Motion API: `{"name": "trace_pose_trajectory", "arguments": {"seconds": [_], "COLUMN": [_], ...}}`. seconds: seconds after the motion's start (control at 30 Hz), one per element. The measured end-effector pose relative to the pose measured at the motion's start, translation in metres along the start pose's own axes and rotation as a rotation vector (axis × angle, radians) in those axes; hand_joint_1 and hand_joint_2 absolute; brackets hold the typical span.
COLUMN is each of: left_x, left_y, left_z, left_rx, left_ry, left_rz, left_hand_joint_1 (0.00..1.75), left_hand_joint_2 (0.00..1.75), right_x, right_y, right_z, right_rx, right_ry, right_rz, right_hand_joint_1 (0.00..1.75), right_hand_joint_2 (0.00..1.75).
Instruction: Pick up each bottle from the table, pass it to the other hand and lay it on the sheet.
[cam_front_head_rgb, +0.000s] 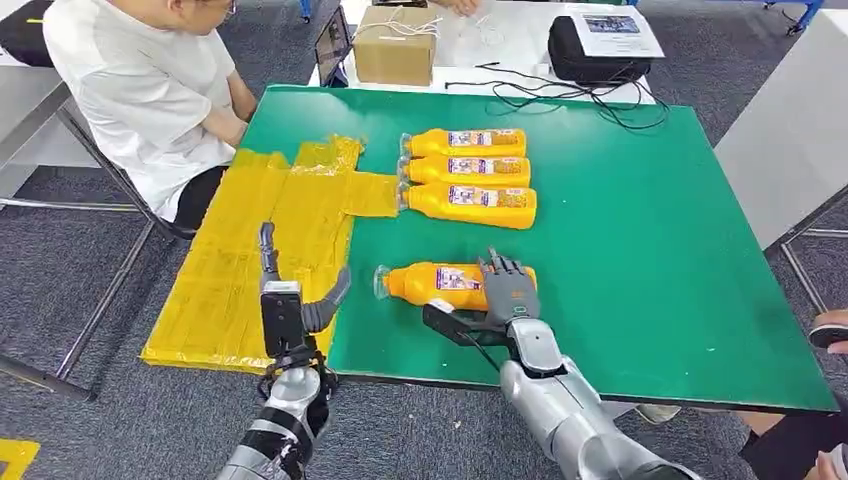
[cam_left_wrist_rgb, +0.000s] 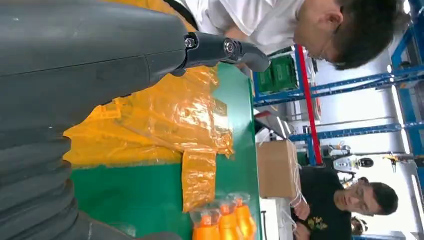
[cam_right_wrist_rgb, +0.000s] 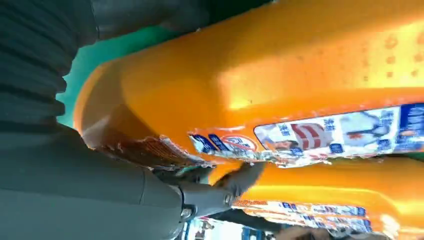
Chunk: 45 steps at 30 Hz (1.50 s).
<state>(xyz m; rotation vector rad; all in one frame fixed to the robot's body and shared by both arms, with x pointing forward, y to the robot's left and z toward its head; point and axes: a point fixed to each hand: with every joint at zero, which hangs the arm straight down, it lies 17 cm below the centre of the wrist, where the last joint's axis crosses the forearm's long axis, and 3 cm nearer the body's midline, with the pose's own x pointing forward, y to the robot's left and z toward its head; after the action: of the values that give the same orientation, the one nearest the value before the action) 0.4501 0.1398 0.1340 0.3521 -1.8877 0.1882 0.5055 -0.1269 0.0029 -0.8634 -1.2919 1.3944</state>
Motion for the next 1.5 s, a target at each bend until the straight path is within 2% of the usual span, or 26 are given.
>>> {"name": "trace_pose_trajectory", "arguments": {"seconds": [0.43,1.03,1.13,1.27,1.37,1.43,1.5], "left_x": [0.001,0.002,0.002,-0.002,-0.012,-0.020,-0.016], "left_y": [-0.005,-0.005,-0.007,-0.009,-0.023,-0.039,-0.052], "left_z": [0.005,0.005,0.005,0.006,0.010,0.020,0.034], "left_rx": [-0.013,-0.015,-0.025,-0.033,-0.092,-0.166,-0.255], "left_ry": [-0.003,-0.004,-0.005,0.030,0.125,0.227,0.278], "left_rz": [-0.004,-0.002,0.005,0.068,0.251,0.421,0.551], "left_hand_joint_1": [0.00,0.00,0.00,0.00,0.00,0.00,0.00], "left_hand_joint_2": [1.75,1.75,1.75,1.75,1.75,1.75,1.75], "right_x": [-0.031,-0.032,-0.011,0.011,0.028,0.035,0.036], "right_y": [0.017,0.017,0.016,0.001,-0.011,-0.022,-0.034], "right_z": [0.004,0.003,0.001,0.000,0.005,0.010,0.017], "right_rx": [0.113,0.123,0.119,0.062,-0.008,-0.068,-0.140], "right_ry": [0.135,0.133,0.035,-0.051,-0.100,-0.115,-0.120], "right_rz": [0.032,0.019,-0.119,-0.420,-0.603,-0.720,-0.826], "right_hand_joint_1": [1.75,1.75,1.75,1.75,1.75,1.75,1.75], "right_hand_joint_2": [1.75,1.75,1.75,1.75,1.75,1.75,1.75]}}
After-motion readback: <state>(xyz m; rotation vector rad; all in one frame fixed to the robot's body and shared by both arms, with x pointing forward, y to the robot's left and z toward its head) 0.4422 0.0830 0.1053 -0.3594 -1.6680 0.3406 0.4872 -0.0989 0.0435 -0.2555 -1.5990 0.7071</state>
